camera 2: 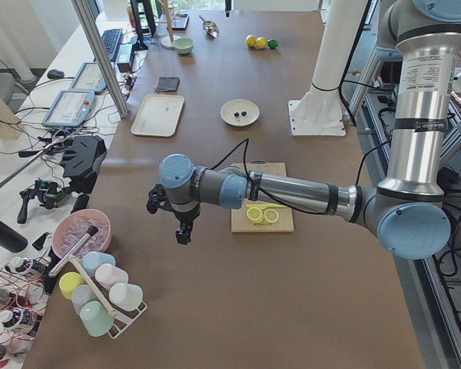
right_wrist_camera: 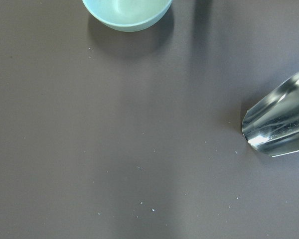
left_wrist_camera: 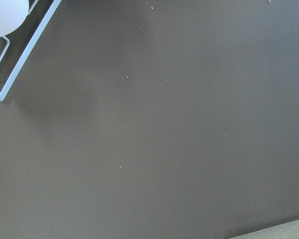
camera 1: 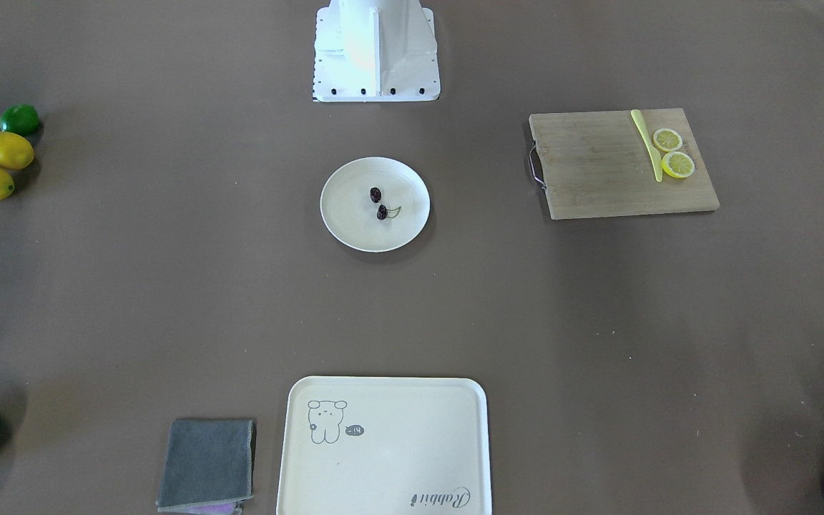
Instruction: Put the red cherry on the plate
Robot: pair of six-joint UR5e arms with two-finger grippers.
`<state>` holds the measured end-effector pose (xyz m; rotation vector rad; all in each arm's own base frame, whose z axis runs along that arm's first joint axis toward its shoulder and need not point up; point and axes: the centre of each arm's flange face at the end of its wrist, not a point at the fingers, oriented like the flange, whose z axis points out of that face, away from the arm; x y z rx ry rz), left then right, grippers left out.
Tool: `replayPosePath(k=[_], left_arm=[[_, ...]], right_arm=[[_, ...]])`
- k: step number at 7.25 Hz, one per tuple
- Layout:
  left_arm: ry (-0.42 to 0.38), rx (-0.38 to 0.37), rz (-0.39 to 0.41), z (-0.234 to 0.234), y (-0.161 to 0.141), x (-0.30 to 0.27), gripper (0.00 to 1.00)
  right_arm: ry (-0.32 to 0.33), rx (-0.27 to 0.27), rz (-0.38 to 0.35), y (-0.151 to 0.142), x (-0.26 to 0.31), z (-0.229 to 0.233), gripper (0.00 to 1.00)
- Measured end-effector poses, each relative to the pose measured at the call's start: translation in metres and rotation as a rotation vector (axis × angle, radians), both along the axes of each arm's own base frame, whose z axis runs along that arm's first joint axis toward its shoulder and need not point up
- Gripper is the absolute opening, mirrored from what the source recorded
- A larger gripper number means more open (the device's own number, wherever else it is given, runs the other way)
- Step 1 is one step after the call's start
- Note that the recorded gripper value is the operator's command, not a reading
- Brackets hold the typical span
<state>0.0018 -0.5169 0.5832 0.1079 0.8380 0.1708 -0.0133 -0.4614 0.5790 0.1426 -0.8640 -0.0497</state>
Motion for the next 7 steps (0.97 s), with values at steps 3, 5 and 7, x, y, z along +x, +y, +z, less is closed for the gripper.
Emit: replayPosePath(k=[3,5,7], left_arm=[[0.002,0.013,-0.001,-0.005,0.004,-0.002,0.98],[0.002,0.025,0.000,-0.012,0.008,-0.002,0.98],[-0.001,0.028,0.000,-0.012,0.008,-0.002,0.98]], right_arm=[[-0.010,0.012,-0.010,-0.004,-0.005,-0.007,1.00],[-0.031,0.021,-0.019,-0.005,-0.007,-0.013,1.00],[-0.038,0.030,-0.022,-0.007,-0.009,-0.017,1.00]])
